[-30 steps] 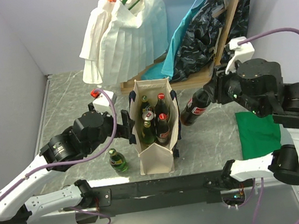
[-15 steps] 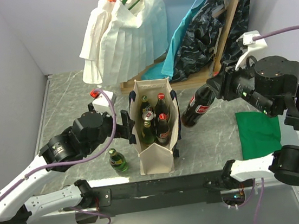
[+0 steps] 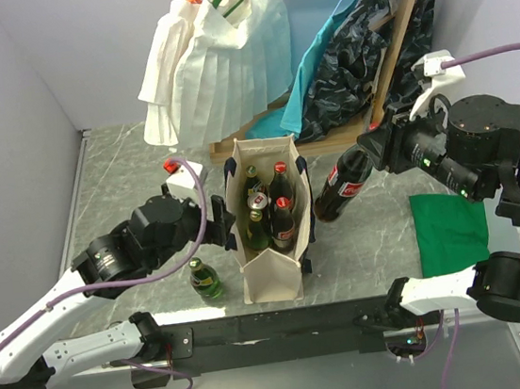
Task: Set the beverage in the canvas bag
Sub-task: Place the drink in the canvas bag.
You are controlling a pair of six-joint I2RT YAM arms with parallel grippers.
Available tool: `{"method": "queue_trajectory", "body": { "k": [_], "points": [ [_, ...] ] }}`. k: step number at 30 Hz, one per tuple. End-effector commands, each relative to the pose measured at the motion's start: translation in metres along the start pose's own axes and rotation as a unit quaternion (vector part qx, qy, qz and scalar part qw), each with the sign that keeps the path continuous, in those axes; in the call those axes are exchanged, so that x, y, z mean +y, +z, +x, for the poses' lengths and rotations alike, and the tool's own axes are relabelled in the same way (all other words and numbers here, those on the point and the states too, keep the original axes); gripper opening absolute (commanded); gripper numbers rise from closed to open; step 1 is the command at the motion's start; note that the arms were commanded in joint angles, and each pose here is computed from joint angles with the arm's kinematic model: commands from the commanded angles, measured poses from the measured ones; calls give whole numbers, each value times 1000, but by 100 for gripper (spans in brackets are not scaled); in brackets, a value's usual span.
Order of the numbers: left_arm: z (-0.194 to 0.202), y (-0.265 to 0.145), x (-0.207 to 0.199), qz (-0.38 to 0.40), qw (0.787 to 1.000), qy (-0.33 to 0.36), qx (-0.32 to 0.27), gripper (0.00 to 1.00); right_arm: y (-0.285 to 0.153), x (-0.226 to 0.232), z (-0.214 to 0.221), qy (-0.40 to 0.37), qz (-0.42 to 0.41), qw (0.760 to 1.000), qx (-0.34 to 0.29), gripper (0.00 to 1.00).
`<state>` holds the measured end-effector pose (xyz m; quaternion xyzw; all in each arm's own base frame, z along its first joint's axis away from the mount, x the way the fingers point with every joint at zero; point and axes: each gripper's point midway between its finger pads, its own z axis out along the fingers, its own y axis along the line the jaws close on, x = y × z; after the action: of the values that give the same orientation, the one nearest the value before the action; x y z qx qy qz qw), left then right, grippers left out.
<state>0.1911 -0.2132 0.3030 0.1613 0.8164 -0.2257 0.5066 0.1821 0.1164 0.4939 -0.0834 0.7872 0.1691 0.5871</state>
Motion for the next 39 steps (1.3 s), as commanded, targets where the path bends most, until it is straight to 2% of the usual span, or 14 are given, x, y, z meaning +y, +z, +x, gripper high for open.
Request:
{"method": "queue_trajectory", "body": {
  "k": [1, 5, 8, 9, 14, 17, 18, 27, 39],
  "points": [
    [15, 4, -3, 14, 1000, -8, 14, 80, -30, 12, -97, 109, -54, 977, -178, 0],
    [36, 11, -6, 19, 999, -16, 44, 74, -32, 17, -102, 111, -68, 974, -185, 0],
    [44, 15, -7, 20, 998, -21, 58, 60, -32, 18, -105, 110, -70, 974, -188, 0],
    [46, 16, -8, 21, 998, -22, 61, 49, -30, 19, -105, 108, -70, 974, -187, 0],
    [47, 14, -14, 35, 997, -32, 65, 25, -31, 22, -110, 106, -75, 973, -193, 0],
    [45, 13, -15, 37, 997, -35, 65, 4, -30, 23, -111, 105, -76, 972, -195, 0],
    [45, 13, -15, 36, 997, -35, 65, 1, -30, 23, -111, 105, -76, 972, -195, 0],
    [25, 5, -14, 33, 998, -36, 41, 1, -27, 26, -116, 102, -77, 972, -200, 0],
    [17, 4, -20, 47, 998, -37, 34, 1, -32, 42, -129, 102, -118, 963, -218, 0]
  ]
}}
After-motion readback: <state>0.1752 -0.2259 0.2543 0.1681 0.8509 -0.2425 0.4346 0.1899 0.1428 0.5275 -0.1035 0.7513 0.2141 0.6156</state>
